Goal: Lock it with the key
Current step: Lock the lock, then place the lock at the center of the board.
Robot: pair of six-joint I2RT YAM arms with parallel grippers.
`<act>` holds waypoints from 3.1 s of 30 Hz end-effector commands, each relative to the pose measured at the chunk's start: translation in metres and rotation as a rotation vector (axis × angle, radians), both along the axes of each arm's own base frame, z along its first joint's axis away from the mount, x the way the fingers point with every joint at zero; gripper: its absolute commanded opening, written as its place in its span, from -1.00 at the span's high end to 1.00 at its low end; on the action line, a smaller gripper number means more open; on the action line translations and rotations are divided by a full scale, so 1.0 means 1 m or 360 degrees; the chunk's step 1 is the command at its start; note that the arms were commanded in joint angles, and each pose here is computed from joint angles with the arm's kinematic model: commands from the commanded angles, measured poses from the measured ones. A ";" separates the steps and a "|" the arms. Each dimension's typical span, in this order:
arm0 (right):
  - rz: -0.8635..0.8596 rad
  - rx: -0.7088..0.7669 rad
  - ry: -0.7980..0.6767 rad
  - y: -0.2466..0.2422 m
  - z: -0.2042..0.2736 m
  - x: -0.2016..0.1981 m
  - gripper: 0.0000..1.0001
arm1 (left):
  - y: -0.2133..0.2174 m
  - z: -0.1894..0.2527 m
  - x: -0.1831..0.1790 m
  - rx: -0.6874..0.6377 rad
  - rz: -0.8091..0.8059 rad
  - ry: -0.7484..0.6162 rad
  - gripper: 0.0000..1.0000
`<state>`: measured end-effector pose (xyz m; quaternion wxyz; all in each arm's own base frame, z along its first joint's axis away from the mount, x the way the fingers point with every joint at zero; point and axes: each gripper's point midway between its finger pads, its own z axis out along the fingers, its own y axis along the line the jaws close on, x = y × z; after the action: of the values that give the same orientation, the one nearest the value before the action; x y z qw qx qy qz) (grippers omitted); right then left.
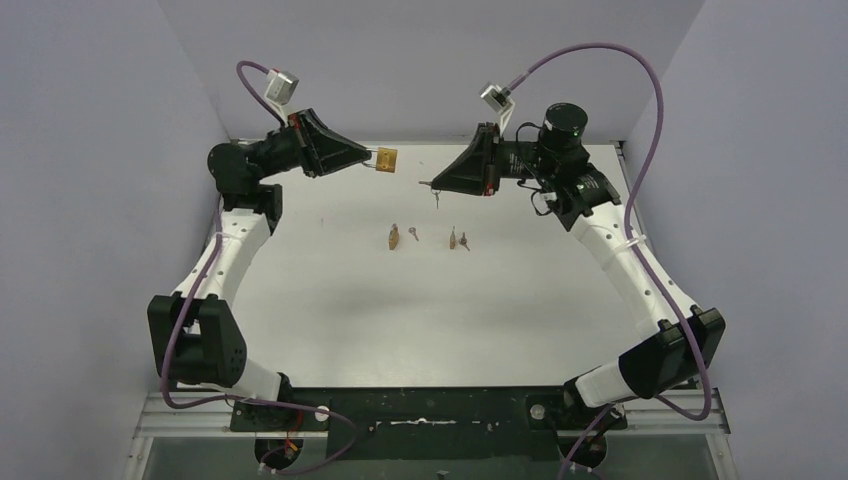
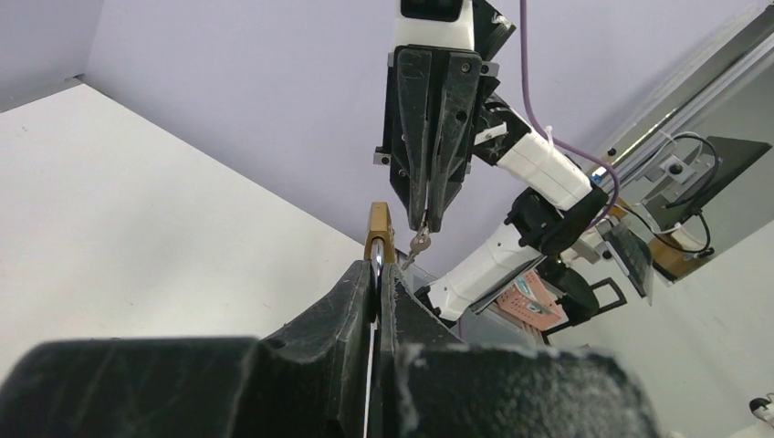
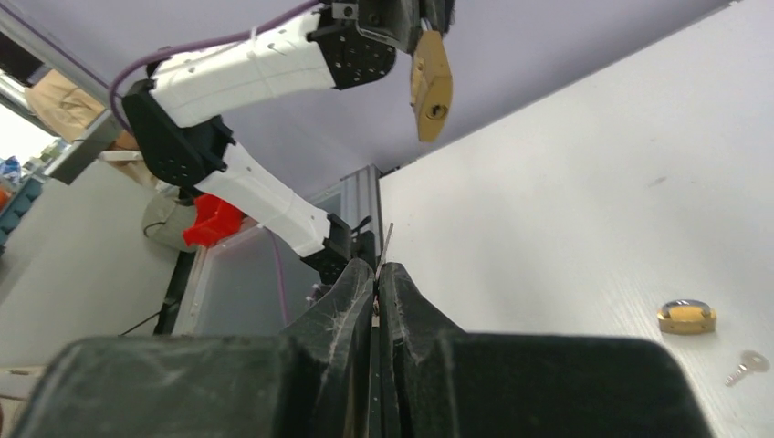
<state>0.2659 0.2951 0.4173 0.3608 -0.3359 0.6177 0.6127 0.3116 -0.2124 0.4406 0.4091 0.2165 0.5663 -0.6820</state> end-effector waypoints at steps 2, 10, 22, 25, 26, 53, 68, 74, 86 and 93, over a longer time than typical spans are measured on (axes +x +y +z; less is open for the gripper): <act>-0.0175 -0.0177 -0.0111 -0.013 -0.011 0.006 1.00 | 0.012 0.014 -0.015 0.0051 0.0069 -0.0127 1.00; -0.0405 -0.0411 -0.0101 -0.010 -0.046 0.024 1.00 | 0.038 -0.054 0.007 0.0480 0.0500 0.0064 1.00; -0.0729 -0.0828 -0.0147 0.062 -0.118 0.049 1.00 | 0.107 -0.160 0.028 0.1204 0.1081 0.0406 1.00; -0.0827 -0.0879 -0.0136 0.080 -0.134 0.062 1.00 | 0.123 -0.185 0.035 0.1353 0.1169 0.0466 1.00; -0.0855 -0.0890 -0.0127 0.086 -0.138 0.065 1.00 | 0.127 -0.191 0.037 0.1388 0.1189 0.0481 1.00; -0.1019 -0.0821 0.0216 0.210 -0.255 0.145 1.00 | 0.166 -0.281 0.142 0.1639 0.1547 0.0734 1.00; -0.0997 -0.0852 0.0283 0.226 -0.294 0.149 1.00 | 0.148 -0.321 0.155 0.1745 0.1452 0.0825 1.00; -0.0997 -0.0855 0.0310 0.230 -0.304 0.151 1.00 | 0.144 -0.324 0.150 0.1766 0.1407 0.0853 1.00; -0.1035 -0.0879 0.0359 0.226 -0.319 0.156 1.00 | 0.138 -0.345 0.139 0.1887 0.1341 0.0915 1.00; -0.1051 -0.0891 0.0387 0.221 -0.326 0.158 1.00 | 0.139 -0.348 0.137 0.1924 0.1324 0.0933 1.00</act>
<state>0.4088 0.5119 0.0800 0.3314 -0.1473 0.8838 0.2955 0.4299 -0.0722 0.0682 0.2422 -0.0202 0.9670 -0.0761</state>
